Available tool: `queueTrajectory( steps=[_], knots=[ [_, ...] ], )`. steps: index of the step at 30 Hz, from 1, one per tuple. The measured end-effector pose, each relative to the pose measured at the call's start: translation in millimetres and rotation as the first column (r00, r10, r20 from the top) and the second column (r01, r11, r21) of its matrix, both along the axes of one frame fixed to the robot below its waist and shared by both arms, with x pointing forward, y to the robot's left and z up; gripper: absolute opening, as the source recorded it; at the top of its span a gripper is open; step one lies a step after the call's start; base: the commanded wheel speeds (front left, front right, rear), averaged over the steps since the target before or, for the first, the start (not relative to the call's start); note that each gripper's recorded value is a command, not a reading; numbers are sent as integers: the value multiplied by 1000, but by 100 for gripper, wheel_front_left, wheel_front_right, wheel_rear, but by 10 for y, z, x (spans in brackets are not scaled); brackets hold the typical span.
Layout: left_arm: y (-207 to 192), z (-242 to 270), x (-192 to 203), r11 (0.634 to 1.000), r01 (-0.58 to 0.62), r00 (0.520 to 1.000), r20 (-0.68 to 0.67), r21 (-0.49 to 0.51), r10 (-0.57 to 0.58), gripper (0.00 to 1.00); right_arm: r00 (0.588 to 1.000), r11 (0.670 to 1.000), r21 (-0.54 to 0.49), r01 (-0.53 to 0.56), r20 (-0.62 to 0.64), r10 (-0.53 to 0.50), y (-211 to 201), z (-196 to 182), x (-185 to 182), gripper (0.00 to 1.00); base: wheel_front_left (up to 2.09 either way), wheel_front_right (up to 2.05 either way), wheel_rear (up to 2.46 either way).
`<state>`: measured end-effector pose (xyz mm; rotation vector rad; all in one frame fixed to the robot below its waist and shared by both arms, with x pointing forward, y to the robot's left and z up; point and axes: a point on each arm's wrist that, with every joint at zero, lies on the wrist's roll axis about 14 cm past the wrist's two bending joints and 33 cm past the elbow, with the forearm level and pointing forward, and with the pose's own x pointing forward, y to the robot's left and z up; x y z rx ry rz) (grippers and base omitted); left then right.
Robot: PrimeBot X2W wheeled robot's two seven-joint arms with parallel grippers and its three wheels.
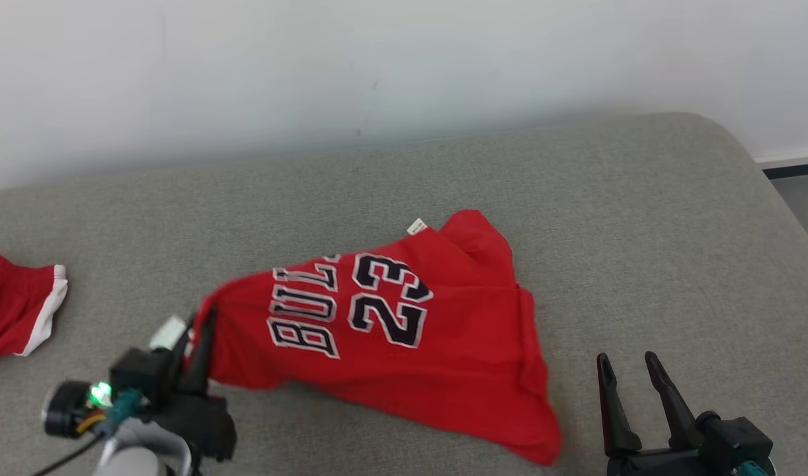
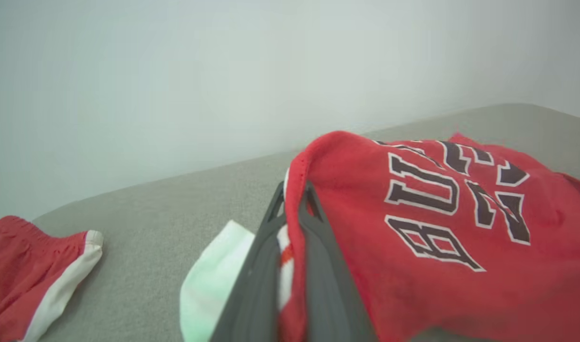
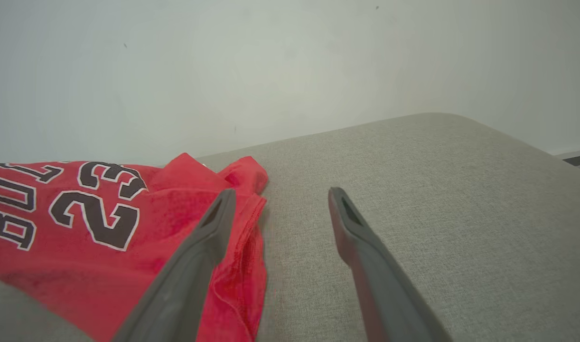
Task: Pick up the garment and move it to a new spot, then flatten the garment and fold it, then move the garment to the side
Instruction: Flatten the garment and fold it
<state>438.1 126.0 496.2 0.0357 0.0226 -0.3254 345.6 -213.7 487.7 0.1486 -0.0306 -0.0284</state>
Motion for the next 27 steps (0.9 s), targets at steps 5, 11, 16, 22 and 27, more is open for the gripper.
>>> queueTrajectory(
  steps=[5, 11, 16, 22, 27],
  knots=[
    [32, 351, 172, 1000, -19, 996, 92, 6, 19, 0, 1000, 1000, 1, 28, -2, -28, -74, -4, -41, 100, 0, 0, 0],
    [-183, 252, 196, 999, 32, 998, 47, 3, -32, 0, 998, 998, 2, 56, -14, -56, -146, -39, -61, 100, 0, 0, 0],
    [-377, -194, 39, 997, 72, 993, -92, -18, -74, 0, 997, 997, 3, 72, -31, -72, -185, -89, -71, 100, 0, 0, 0],
    [-453, -548, -186, 996, 81, 978, -190, -39, -87, 100, 997, 998, 2, 71, -35, -70, -182, -104, -42, 100, 0, 0, 0],
    [-411, -494, -265, 996, 54, 986, -155, -71, -65, 100, 998, 999, 2, 49, -34, -49, -122, -105, -4, 100, 0, 0, 0]
  ],
)
